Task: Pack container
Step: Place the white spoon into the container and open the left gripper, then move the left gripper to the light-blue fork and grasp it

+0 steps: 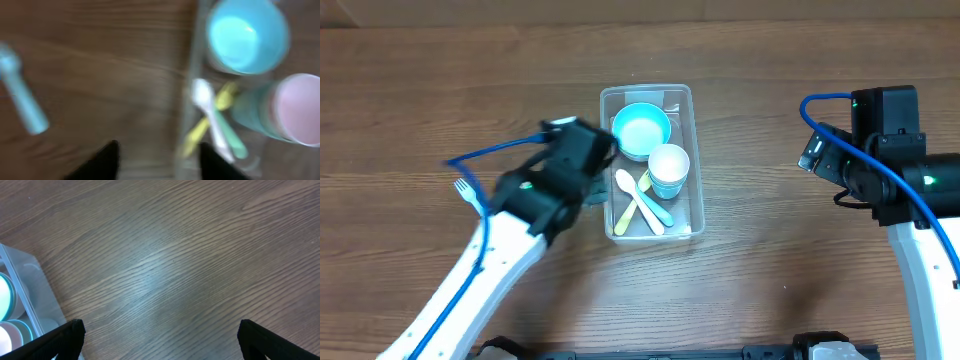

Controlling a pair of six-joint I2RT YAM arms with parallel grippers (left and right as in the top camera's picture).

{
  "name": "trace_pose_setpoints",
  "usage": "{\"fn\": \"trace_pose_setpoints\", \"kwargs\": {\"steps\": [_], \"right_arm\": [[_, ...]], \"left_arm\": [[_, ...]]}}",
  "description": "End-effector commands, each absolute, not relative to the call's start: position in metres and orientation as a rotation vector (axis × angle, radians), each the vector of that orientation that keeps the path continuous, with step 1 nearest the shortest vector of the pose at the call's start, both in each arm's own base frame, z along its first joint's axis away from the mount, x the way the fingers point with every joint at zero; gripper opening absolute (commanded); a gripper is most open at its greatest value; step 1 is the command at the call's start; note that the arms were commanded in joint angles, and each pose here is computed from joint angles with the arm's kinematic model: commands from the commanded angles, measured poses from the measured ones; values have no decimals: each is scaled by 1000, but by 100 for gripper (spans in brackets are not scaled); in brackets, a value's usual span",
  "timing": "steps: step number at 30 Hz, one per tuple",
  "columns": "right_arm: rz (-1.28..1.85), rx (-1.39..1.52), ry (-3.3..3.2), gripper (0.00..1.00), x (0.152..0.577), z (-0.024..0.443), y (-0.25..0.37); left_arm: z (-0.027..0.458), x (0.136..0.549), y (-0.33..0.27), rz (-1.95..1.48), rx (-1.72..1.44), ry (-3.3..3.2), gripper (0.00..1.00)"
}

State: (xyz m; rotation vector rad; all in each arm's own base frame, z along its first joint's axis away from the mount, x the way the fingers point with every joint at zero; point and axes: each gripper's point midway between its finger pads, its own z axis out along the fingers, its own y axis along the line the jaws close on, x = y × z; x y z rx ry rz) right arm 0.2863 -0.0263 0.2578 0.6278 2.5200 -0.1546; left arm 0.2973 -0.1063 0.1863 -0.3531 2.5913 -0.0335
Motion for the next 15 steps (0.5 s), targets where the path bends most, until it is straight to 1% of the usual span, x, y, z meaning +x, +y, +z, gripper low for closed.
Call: {"fn": "trace_pose_setpoints", "kwargs": {"steps": [1, 2, 3, 4, 5, 8, 11, 15], "right_arm": [[-152, 625, 2498, 100, 288, 264, -28], [-152, 625, 2498, 100, 288, 265, -28], [-152, 625, 2498, 100, 288, 264, -28], [-152, 625, 2498, 100, 288, 264, -28], [-152, 625, 2498, 100, 288, 265, -28], [-152, 625, 2498, 100, 288, 264, -28], [-152, 626, 2498, 100, 288, 264, -28], [-152, 625, 2498, 100, 288, 264, -28]], "left_arm": [[216, 281, -24, 170, -667, 2458, 76], [216, 274, -8, 203, -725, 2459, 79], [212, 265, 13, 243, -829, 2450, 87], [209, 261, 24, 261, -893, 2440, 97], [203, 257, 37, 277, -975, 2434, 100], [176, 251, 63, 297, -1135, 2413, 100], [133, 246, 79, 301, -1220, 2404, 100], [88, 259, 85, 302, -1105, 2386, 100]]}}
